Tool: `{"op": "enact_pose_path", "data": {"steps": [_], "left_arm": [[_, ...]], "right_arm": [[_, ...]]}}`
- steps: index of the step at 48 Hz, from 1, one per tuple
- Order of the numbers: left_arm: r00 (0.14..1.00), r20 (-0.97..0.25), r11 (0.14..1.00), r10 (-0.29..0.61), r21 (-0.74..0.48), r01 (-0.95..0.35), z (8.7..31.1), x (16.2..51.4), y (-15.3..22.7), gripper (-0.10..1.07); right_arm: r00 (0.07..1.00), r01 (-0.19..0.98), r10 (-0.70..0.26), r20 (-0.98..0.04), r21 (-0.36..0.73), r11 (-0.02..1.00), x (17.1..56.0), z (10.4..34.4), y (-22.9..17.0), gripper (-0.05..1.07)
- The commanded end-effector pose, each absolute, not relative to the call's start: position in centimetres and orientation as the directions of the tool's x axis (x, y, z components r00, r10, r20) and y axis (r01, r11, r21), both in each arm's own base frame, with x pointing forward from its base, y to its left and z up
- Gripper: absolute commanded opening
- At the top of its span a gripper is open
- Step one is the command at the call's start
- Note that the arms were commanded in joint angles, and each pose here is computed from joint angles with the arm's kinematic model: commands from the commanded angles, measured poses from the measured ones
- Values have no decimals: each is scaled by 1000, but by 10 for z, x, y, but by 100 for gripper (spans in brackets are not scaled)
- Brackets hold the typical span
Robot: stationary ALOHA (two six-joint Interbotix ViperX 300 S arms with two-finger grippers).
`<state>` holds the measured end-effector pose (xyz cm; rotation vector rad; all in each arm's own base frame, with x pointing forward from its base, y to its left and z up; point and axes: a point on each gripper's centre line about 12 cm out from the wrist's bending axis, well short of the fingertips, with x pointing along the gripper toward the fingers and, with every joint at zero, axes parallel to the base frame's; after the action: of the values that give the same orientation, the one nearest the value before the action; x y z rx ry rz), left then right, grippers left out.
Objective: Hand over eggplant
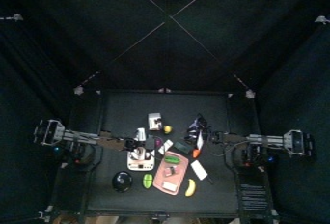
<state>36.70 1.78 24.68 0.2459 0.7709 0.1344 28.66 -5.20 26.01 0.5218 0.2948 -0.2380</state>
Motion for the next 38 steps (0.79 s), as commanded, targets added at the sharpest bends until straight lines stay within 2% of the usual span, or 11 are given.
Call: {"op": "enact_pose_path", "data": {"steps": [1, 12, 27, 38], "left_arm": [[739, -630, 954, 239, 295, -58, 262, 384, 29, 77], [752, -609, 947, 251, 315, -61, 261, 417, 38, 77], [770, -579, 932, 270, 358, -58, 268, 445, 42, 77], [779, -565, 930, 272, 362, -62, 270, 461, 43, 77]], "right_arm": [[956, 253, -133, -261, 508, 823, 295, 277, -52, 83], [967, 226, -114, -226, 566, 793, 305, 277, -50, 84], [953, 263, -114, -281, 579, 771, 315, 258, -53, 95], [946, 282, -121, -300, 580, 764, 320, 253, -56, 95]]}}
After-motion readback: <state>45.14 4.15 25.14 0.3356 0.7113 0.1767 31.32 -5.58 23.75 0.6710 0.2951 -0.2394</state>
